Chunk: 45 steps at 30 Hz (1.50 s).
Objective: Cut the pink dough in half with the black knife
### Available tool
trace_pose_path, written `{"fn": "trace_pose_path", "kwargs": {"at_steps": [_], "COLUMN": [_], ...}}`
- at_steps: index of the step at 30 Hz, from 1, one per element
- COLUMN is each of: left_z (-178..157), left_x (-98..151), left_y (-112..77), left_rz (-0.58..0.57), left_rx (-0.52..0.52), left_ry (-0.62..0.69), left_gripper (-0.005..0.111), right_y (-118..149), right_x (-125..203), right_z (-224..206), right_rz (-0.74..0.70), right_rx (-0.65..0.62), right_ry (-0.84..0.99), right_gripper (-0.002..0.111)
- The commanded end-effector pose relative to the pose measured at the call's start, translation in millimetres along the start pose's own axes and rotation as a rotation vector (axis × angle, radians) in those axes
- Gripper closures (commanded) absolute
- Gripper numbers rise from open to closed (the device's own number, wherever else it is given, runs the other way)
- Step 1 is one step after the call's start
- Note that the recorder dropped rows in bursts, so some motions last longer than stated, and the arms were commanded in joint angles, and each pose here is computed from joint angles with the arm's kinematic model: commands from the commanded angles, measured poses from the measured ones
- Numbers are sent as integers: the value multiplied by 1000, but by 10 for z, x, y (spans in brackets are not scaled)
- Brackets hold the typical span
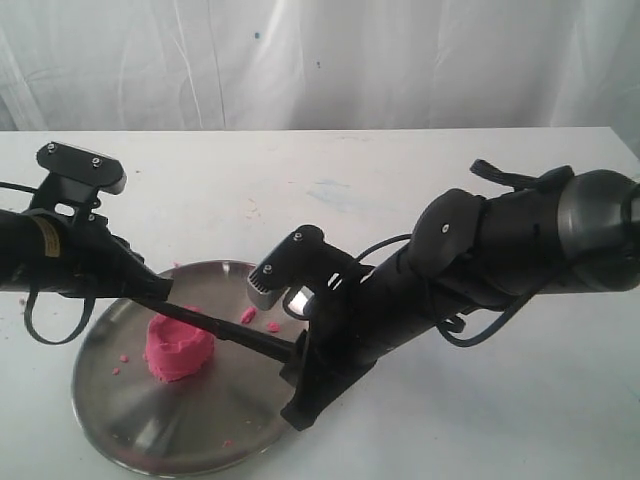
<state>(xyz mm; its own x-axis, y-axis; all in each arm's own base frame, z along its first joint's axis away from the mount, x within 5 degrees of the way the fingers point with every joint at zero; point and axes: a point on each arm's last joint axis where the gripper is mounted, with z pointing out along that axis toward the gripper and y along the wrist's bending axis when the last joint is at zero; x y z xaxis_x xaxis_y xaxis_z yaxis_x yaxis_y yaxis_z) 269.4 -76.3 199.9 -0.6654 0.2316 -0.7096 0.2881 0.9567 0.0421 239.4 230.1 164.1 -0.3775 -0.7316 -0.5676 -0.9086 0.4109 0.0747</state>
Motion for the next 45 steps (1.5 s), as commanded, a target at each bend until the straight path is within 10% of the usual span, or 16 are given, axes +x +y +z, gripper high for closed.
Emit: {"fn": "trace_pose_path", "kwargs": {"at_steps": [1,45], "left_z": [39,421], "left_x": [20,279], "left_y": [2,-19], "left_rz": [-14,-114], "left_rx": [-1,-2], "left_ry": [16,165], "left_gripper": [107,107], "right_y": [-2,-41], "right_x": [-10,122], "right_z": [12,243], "right_rz": [-8,22], "right_rx": [0,-16], "right_ry": [-1,66], "right_gripper": [108,108]}}
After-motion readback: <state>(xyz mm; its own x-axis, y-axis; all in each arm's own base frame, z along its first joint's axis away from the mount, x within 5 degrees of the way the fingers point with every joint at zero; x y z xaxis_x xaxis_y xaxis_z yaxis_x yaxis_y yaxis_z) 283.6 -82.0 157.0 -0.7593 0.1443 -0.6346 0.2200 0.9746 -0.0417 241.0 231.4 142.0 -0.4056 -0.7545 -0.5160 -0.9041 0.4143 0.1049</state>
